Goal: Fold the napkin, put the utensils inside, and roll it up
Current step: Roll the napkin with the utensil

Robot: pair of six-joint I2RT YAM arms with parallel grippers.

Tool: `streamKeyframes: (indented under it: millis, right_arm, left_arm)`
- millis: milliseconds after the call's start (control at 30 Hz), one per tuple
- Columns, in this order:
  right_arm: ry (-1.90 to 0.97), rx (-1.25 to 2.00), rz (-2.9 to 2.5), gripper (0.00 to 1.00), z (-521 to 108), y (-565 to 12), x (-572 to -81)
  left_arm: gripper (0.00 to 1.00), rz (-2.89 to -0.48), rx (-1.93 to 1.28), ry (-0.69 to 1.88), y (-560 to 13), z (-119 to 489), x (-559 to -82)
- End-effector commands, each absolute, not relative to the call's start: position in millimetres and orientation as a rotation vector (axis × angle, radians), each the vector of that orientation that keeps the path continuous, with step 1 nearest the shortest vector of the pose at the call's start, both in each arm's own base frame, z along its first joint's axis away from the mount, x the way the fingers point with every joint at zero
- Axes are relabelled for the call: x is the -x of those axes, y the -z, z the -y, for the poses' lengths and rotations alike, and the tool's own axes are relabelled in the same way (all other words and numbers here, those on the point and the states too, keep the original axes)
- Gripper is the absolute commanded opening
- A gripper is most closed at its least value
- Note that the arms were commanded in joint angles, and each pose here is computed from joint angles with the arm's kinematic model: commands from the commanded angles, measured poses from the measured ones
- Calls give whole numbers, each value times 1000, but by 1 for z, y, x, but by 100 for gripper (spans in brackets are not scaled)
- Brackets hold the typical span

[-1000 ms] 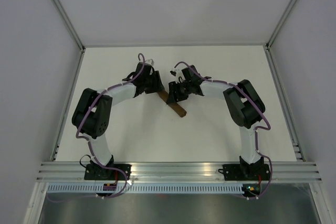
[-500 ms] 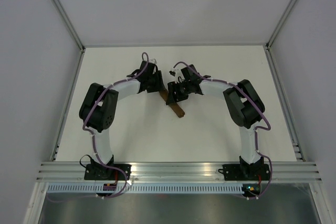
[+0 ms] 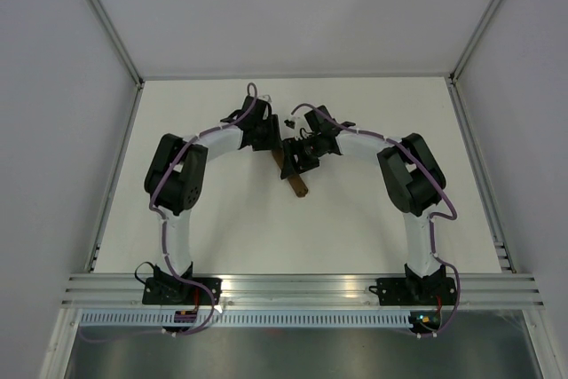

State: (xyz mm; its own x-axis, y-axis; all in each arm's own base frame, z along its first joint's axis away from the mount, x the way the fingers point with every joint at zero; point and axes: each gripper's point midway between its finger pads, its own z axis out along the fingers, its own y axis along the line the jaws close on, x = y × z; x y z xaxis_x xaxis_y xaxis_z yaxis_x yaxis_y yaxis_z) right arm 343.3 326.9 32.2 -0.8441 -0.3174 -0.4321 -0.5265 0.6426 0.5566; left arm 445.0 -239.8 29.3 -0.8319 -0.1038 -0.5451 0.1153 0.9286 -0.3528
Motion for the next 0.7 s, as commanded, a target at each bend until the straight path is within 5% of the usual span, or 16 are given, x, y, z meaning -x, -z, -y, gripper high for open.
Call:
streamKeyframes:
  millis: [0, 667]
  right_arm:
    - [-1031, 692, -2584, 69, -328, -43, -344]
    - [-994, 712, -2464, 72, -312, -95, -368]
  left_arm:
    - [54, -2535, -82, 490, -22, 241, -446]
    - [57, -2446, -171, 520, -54, 251, -465]
